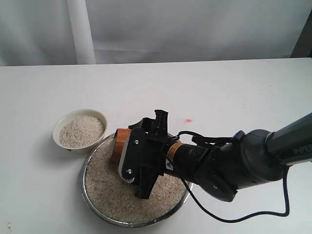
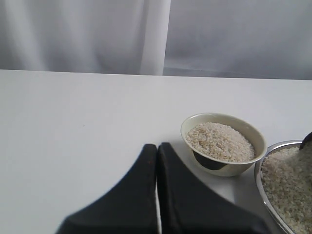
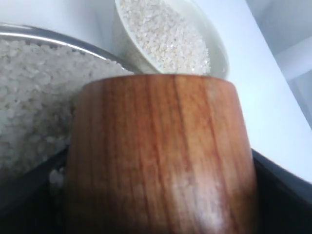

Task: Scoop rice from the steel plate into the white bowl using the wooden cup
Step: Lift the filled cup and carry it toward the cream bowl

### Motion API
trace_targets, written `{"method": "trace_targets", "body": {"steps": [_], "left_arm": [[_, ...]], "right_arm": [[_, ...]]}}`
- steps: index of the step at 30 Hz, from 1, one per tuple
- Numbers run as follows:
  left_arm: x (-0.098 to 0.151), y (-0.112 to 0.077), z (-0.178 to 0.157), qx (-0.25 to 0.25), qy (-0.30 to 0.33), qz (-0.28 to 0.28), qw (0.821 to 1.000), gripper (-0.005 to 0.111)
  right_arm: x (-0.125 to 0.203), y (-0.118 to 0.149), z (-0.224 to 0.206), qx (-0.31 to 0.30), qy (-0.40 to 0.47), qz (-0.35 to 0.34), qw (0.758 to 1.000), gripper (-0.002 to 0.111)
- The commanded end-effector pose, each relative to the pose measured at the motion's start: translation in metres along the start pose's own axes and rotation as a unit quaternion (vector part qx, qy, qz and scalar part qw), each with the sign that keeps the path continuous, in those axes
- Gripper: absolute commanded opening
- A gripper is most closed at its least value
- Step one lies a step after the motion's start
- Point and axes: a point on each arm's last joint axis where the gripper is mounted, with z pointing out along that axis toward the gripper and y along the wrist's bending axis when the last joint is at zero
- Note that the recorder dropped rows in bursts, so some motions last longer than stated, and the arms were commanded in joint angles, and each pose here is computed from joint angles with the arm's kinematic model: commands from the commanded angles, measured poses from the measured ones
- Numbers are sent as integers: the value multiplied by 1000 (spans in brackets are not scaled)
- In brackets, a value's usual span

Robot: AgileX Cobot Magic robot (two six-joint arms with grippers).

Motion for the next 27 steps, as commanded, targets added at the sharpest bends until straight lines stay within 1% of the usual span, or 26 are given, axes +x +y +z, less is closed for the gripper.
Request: {"method": "trace_targets", "body": {"steps": [1, 7, 20, 27], "left_arm": [[-2, 0, 0, 3, -5, -4, 1000, 0], [-2, 0, 0, 3, -5, -4, 1000, 0], [-2, 0, 0, 3, -5, -3, 1000, 0], [-2, 0, 0, 3, -5, -5, 1000, 0]], "right_arm": [[-1, -1, -4, 23, -24, 11, 999, 0], [-2, -1, -5, 28, -32, 12, 999, 0], [-15, -11, -8, 79, -113, 80, 987, 0], [-17, -13, -9, 86, -127, 89, 984, 0]]}}
